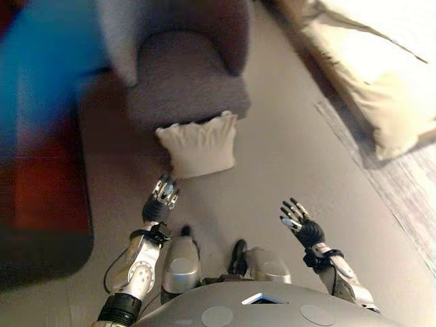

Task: Pick up the cushion and take it to the sofa

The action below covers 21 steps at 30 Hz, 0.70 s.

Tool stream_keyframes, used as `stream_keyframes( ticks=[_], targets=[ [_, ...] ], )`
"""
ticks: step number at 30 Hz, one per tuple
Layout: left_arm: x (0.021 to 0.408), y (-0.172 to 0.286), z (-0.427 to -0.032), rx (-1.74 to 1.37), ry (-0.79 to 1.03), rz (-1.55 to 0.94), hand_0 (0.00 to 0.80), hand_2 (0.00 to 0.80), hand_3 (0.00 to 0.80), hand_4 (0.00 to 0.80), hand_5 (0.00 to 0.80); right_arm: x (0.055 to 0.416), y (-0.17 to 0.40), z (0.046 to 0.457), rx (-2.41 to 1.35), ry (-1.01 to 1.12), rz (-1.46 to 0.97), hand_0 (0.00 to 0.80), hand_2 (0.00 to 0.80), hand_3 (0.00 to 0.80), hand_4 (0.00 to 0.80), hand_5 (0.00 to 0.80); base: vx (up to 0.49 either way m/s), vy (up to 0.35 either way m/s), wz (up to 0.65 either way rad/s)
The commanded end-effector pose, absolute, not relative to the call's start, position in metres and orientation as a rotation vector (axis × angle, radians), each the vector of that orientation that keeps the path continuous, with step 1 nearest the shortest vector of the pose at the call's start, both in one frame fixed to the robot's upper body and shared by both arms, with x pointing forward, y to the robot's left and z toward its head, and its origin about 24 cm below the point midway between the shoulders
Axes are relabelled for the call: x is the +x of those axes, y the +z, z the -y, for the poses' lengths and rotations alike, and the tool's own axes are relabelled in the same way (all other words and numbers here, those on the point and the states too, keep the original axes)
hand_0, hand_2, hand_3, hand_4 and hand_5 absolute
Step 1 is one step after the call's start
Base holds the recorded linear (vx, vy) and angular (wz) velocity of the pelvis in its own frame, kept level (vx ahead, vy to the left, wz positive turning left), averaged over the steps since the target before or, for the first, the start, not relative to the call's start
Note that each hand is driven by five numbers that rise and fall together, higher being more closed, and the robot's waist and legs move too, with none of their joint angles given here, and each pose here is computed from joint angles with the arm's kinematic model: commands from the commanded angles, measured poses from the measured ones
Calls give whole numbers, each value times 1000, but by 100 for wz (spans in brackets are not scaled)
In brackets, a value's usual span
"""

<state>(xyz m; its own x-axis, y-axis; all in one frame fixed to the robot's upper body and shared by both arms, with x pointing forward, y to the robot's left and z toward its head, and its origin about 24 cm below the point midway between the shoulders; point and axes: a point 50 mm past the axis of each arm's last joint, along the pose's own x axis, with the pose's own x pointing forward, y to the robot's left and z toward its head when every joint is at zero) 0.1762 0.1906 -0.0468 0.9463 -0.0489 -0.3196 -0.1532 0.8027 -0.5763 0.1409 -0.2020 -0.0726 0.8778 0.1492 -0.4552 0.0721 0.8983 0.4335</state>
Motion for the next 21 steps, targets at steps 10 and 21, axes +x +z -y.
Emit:
stream_keyframes(
  ticks=[10, 21],
  targets=[
    [184, -19, -206, -485, 11, -205, 0, 0, 0, 0, 0, 137, -66, 178, 517, 38, -424, 0, 0, 0, 0, 0, 307, 91, -9],
    [185, -20, -215, -426, -17, -213, 0, 0, 0, 0, 0, 136, -71, 187, 583, -5, -408, 0, 0, 0, 0, 0, 173, -249, 48]
  ],
)
